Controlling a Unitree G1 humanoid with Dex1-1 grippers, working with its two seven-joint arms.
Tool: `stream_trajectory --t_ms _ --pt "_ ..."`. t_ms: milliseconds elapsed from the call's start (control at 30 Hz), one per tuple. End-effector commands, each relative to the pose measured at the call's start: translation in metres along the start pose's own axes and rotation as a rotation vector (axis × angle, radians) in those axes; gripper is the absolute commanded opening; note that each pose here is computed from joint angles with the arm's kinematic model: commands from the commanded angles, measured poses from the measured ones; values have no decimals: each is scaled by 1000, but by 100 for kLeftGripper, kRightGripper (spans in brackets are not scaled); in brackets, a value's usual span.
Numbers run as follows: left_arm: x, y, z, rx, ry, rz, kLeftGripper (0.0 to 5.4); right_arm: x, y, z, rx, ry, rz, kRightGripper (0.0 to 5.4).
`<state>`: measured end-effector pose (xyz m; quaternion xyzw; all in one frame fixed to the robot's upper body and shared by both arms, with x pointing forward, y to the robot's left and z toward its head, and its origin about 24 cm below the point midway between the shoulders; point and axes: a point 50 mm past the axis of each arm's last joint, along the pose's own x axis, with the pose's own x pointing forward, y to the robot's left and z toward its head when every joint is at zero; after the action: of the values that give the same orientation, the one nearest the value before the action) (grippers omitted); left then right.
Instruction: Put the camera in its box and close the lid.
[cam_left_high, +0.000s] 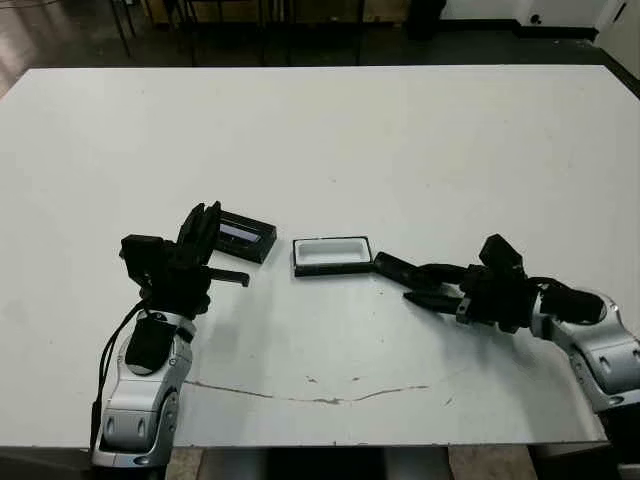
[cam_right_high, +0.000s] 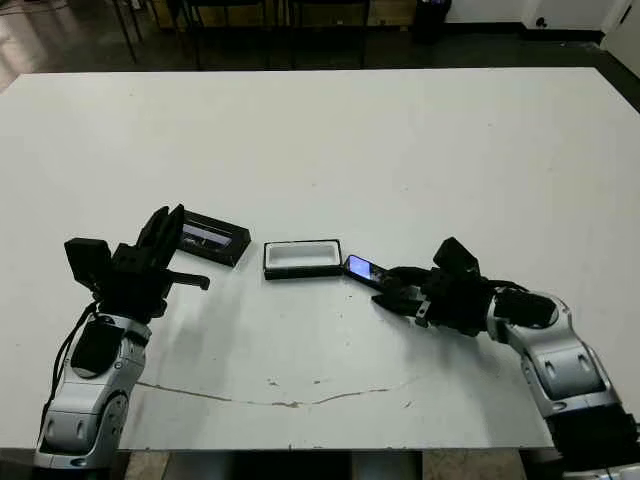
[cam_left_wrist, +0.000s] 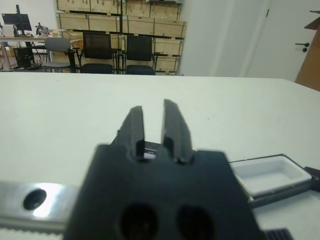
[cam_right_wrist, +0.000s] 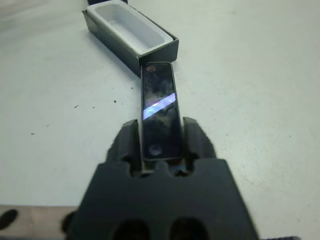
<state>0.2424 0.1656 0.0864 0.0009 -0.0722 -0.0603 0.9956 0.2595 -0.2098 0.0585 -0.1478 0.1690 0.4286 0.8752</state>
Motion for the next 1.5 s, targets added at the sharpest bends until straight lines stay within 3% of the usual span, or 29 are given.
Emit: stream_trajectory --t_ms 33,300,500,667,767,933,1033,1133,1300,1500 --pt "-4 1 -9 6 48 1 0 -5 -5 3 23 -19 -31 29" --pt "-5 1 -9 -1 51 1 0 -21 -30 37 27 -198 -72 13" --pt "-5 1 -9 18 47 -3 0 -39 -46 88 -36 -309 -115 12" --pt "-5 1 -9 20 44 -3 0 -31 -52 114 -104 -351 -3 12" --pt "-5 1 -9 17 43 -1 0 -16 -55 122 -144 -286 91 12" --pt "-7 0 -8 22 46 5 0 11 -61 118 -136 -114 214 11" --pt "-7 1 -8 25 45 8 0 26 -57 125 -256 -37 268 11" --pt "-8 2 -8 18 45 11 0 38 -52 130 -307 30 317 11" --pt "-8 1 -8 20 46 11 0 52 -48 126 -336 88 357 11" --pt "-7 0 -8 18 48 9 0 57 -43 121 -382 154 397 11"
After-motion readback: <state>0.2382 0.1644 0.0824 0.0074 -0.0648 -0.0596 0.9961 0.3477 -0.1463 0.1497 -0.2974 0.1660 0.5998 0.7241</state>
